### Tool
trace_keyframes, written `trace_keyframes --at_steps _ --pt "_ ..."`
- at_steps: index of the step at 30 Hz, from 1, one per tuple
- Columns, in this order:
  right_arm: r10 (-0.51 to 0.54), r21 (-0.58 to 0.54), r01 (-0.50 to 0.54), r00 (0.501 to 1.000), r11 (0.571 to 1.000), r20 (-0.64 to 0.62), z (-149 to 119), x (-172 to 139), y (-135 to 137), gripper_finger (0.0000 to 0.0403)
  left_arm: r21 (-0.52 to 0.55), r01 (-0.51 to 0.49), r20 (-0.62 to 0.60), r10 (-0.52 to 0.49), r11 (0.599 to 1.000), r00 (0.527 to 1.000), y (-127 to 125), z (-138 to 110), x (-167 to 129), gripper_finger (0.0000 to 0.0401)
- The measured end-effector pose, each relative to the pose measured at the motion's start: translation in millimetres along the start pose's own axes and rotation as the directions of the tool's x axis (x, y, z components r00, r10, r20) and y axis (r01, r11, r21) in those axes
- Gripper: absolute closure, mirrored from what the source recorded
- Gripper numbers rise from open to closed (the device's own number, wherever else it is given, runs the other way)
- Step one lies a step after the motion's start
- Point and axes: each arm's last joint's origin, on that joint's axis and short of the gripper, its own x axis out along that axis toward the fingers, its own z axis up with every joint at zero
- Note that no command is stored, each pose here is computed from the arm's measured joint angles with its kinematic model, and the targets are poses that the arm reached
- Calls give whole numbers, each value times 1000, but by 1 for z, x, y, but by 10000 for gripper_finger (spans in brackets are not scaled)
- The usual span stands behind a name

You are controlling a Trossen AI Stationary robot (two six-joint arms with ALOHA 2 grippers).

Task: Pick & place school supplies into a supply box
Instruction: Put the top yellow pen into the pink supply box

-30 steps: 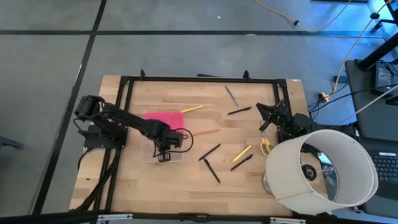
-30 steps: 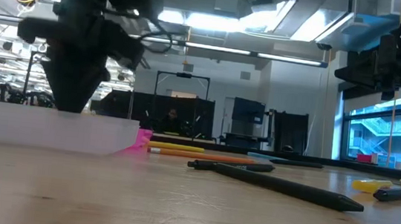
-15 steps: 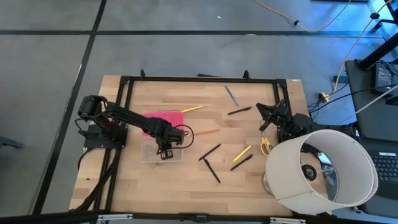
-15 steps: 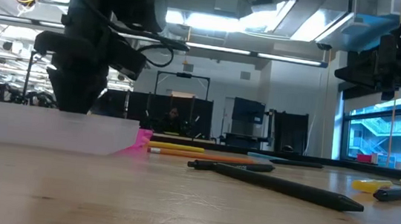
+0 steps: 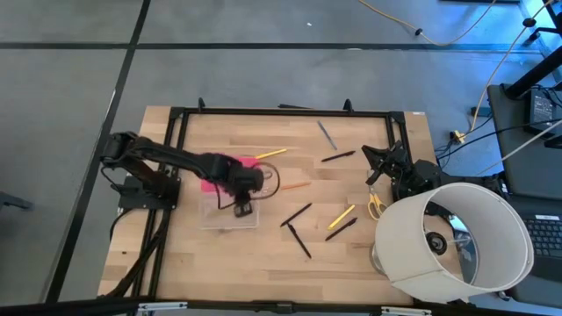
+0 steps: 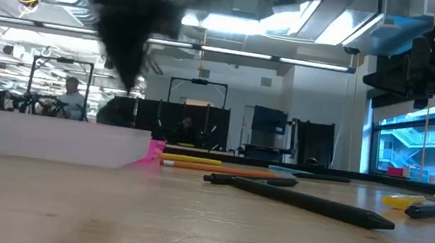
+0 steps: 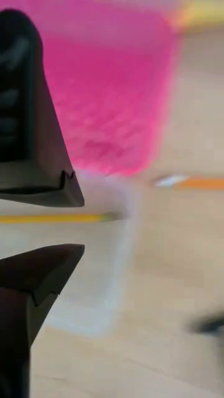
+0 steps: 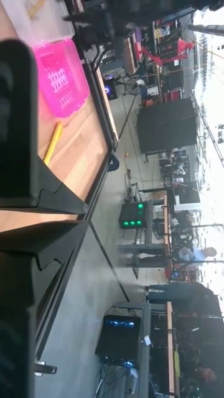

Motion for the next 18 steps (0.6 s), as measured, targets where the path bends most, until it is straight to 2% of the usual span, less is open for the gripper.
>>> trace_keyframes --at_steps 3,7,10,13,18 --pt "0 6 0 1000 1000 0 0 0 0 369 -76 1 96 6 997 995 17 21 -11 293" --pt "0 46 0 1000 999 0 0 0 0 369 -166 69 177 -40 984 983 46 41 -12 278" --pt "0 50 0 1000 999 0 0 0 0 369 -133 103 219 -72 986 973 66 51 -8 263" --pt "0 50 0 1000 999 0 0 0 0 369 -106 74 267 -43 992 963 86 61 -1 248" --pt "0 52 0 1000 999 0 0 0 0 369 -134 30 253 5 991 967 118 68 19 234"
